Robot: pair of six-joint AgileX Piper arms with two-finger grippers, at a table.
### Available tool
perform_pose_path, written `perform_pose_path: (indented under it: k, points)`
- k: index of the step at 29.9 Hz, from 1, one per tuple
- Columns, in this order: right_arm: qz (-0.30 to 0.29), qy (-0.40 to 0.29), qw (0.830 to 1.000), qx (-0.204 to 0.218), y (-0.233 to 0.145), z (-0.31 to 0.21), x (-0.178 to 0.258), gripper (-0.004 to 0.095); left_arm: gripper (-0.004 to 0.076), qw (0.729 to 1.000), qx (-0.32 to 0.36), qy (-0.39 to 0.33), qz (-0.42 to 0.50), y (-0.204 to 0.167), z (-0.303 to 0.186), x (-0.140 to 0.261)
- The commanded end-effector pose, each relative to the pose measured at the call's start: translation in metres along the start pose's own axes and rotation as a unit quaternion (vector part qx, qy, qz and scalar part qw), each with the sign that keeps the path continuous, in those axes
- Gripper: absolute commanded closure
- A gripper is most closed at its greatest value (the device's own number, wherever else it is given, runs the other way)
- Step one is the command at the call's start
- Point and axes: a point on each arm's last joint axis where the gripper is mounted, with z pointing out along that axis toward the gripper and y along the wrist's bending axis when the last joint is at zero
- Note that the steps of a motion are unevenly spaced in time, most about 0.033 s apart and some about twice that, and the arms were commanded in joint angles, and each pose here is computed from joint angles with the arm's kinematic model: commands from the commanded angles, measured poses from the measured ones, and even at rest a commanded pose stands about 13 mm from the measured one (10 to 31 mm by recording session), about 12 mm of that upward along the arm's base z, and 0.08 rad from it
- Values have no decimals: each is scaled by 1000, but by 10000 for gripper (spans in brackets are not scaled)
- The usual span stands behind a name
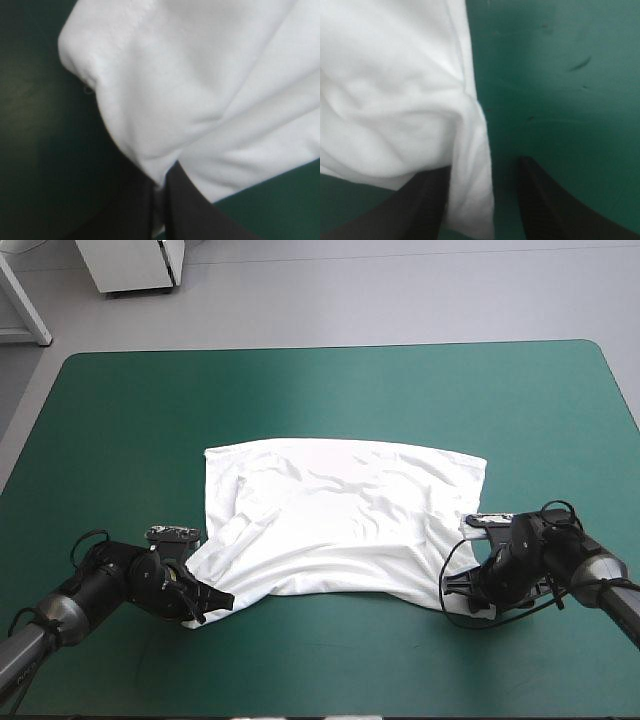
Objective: Fold the cloth
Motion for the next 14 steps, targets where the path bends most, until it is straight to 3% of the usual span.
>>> perform_pose_path:
  k: [1,3,5,14]
  points:
    - [21,1,999,-33,5,8,2,579,733,1000,8,18,-13,-1,10,5]
    - [16,7,999,-37,5,9,4,701,733,1000,12,18,-12,-1,10,5]
    - [11,6,999,-39,6,6,3,908,733,1000,15,17,-12,-2,9,5]
    - [-1,-41,998,-47,12,-40,-12,927,733,1000,25,-17,1,-10,-20,-20]
